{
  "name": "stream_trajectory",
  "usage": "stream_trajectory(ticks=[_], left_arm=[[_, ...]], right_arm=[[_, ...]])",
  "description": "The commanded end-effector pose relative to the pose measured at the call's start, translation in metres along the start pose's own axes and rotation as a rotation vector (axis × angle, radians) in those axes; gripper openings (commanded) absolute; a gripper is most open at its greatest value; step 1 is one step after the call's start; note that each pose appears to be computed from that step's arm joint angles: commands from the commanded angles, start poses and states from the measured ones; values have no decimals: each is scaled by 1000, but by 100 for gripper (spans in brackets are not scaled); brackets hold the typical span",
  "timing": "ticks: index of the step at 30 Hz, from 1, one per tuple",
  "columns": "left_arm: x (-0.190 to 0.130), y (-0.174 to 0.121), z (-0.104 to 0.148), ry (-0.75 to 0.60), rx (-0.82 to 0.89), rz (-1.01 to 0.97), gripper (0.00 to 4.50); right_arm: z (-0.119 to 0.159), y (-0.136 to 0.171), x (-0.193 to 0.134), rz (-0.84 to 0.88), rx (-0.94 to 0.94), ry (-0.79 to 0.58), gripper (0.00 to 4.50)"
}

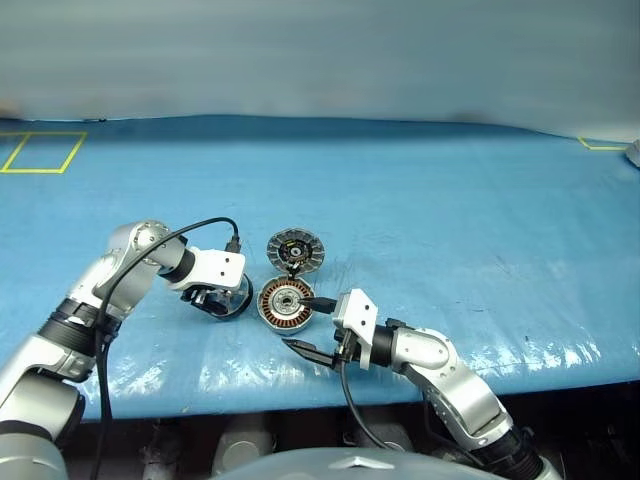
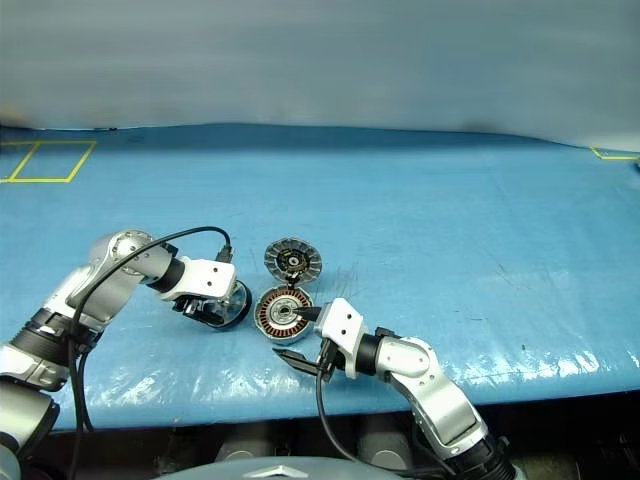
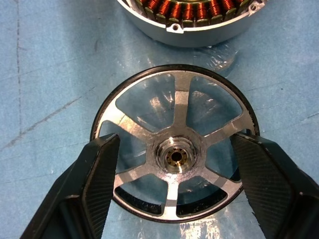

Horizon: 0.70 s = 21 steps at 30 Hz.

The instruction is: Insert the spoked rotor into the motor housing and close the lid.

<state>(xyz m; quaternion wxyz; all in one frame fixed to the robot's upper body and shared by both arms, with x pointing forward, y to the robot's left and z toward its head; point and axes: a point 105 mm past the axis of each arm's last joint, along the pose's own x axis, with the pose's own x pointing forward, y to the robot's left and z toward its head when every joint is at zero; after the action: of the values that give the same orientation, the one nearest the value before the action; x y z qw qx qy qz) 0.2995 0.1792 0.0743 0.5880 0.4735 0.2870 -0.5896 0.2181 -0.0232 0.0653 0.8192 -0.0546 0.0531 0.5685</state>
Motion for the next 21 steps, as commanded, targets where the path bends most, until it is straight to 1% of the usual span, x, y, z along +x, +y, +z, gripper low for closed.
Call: stream_trajectory(ticks=[1,3,6,11,13,15,18,20,21], left_arm=[[11,-9,1,2,-4,-45,272],[11,-13,-2,11,-7,-62,272],[10,-8,-9,39,-21,-9,272],[-2,-20,-4,-25,-49,-69,272],[-5,-19,-4,-34,-51,-49,272],[-7,-13,-5,-43,-72,20,272],[-10,-15,-9,-60,-104,66,272],[-11,-10,-9,-77,-122,144,272],[-12,-12,-6,-95,-126,140,272]], right_arm=[[9,2,0,4,-24,-34,362],[9,2,0,4,-23,-34,362],[8,2,1,7,-20,-34,362],[8,2,0,6,-19,-35,362],[8,2,0,4,-20,-35,362],[8,1,0,4,-22,-34,362],[8,0,0,11,-28,-31,362],[8,1,0,21,-31,-30,362],[8,0,0,25,-33,-29,362]])
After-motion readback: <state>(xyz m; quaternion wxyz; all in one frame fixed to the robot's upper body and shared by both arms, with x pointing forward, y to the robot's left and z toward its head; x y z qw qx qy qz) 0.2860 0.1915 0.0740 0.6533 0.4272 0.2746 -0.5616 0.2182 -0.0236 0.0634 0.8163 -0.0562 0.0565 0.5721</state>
